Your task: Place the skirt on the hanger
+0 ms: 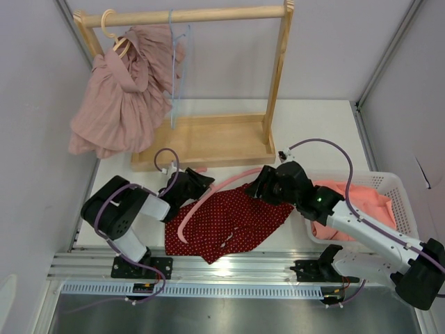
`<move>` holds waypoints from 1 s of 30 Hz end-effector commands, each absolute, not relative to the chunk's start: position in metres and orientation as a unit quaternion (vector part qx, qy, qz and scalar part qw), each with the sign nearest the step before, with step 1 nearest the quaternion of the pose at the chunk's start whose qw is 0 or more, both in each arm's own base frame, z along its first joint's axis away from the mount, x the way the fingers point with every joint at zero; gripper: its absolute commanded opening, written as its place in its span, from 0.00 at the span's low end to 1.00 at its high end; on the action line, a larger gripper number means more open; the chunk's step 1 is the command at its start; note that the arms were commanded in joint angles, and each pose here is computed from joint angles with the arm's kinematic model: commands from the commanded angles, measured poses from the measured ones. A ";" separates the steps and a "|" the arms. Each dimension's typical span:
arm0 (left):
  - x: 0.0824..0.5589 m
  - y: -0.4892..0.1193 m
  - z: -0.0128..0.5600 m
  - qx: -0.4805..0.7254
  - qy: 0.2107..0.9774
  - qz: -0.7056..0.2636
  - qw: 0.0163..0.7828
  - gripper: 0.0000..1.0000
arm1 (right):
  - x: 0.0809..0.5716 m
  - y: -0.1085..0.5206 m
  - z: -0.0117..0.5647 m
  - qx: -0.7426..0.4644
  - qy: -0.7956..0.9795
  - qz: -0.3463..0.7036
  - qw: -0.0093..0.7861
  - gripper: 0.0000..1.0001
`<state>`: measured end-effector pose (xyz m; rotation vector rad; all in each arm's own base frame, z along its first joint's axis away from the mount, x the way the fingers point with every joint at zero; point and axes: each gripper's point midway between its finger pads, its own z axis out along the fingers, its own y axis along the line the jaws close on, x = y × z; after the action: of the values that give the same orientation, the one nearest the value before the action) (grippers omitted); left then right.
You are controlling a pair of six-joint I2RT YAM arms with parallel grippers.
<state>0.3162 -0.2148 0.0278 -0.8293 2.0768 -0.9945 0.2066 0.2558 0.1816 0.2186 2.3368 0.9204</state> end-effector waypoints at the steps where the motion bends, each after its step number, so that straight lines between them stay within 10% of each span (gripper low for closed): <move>1: 0.317 -0.216 0.015 -0.332 0.804 -0.366 0.331 0.47 | 0.206 0.254 0.184 0.078 0.880 0.352 0.310 0.56; 16: 0.328 -0.233 0.038 -0.306 0.779 -0.421 0.350 0.06 | 0.204 0.250 0.177 0.084 0.881 0.351 0.307 0.56; 30: 0.337 -0.238 0.097 -0.222 0.734 -0.466 0.440 0.00 | 0.202 0.244 0.172 0.087 0.881 0.345 0.310 0.55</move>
<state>0.3199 -0.2309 0.0399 -0.7041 2.0330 -1.0779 0.1997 0.2459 0.1637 0.2276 2.3670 0.8957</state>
